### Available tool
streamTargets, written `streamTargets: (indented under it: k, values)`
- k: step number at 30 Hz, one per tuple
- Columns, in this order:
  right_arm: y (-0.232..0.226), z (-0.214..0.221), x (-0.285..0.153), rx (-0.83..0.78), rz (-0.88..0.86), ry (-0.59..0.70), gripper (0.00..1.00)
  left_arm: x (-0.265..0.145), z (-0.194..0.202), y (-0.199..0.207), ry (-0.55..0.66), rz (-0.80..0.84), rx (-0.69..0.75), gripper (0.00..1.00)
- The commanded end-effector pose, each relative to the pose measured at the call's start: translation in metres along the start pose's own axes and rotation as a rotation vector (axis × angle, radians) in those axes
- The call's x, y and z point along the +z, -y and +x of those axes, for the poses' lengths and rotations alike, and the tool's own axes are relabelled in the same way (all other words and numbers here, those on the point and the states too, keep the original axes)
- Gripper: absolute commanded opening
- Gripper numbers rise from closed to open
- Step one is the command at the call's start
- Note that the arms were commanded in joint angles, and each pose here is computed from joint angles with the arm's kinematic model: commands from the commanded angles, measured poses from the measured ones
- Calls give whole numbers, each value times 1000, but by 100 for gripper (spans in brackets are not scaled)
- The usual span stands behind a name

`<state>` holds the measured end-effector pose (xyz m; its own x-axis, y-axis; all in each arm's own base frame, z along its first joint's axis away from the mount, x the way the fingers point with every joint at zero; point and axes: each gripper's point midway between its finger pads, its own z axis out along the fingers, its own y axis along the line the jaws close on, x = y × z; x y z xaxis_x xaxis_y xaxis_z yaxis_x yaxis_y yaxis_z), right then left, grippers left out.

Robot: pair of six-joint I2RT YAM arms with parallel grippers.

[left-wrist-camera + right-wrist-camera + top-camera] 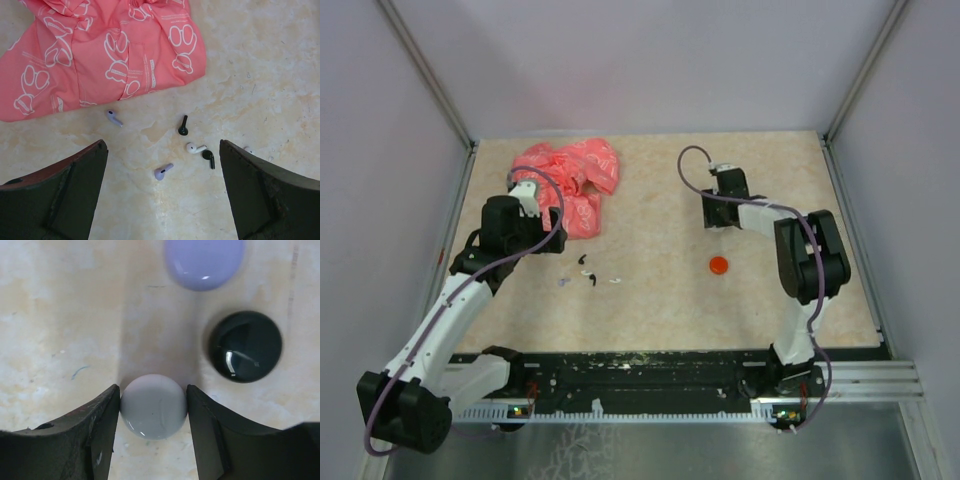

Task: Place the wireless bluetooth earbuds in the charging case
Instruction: Move the charging case to the center of the board.

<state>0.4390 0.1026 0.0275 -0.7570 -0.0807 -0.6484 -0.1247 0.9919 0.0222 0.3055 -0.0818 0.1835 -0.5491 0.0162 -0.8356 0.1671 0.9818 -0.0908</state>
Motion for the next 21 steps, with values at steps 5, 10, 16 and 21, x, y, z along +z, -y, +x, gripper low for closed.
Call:
streamTargets:
  k: [5,10,16,21]
  values:
    - [-74,11,-15,-271,-156,-21,51,2,-2,3,12,31,0,96]
    - [-118,26,-28,-440,-254,-29,51,1,-2,3,17,32,0,96]
    - [-146,41,-37,-566,-323,-43,55,1,-2,4,18,35,1,96]
    - [-139,39,-39,-580,-288,-58,61,2,-1,5,15,40,1,96]
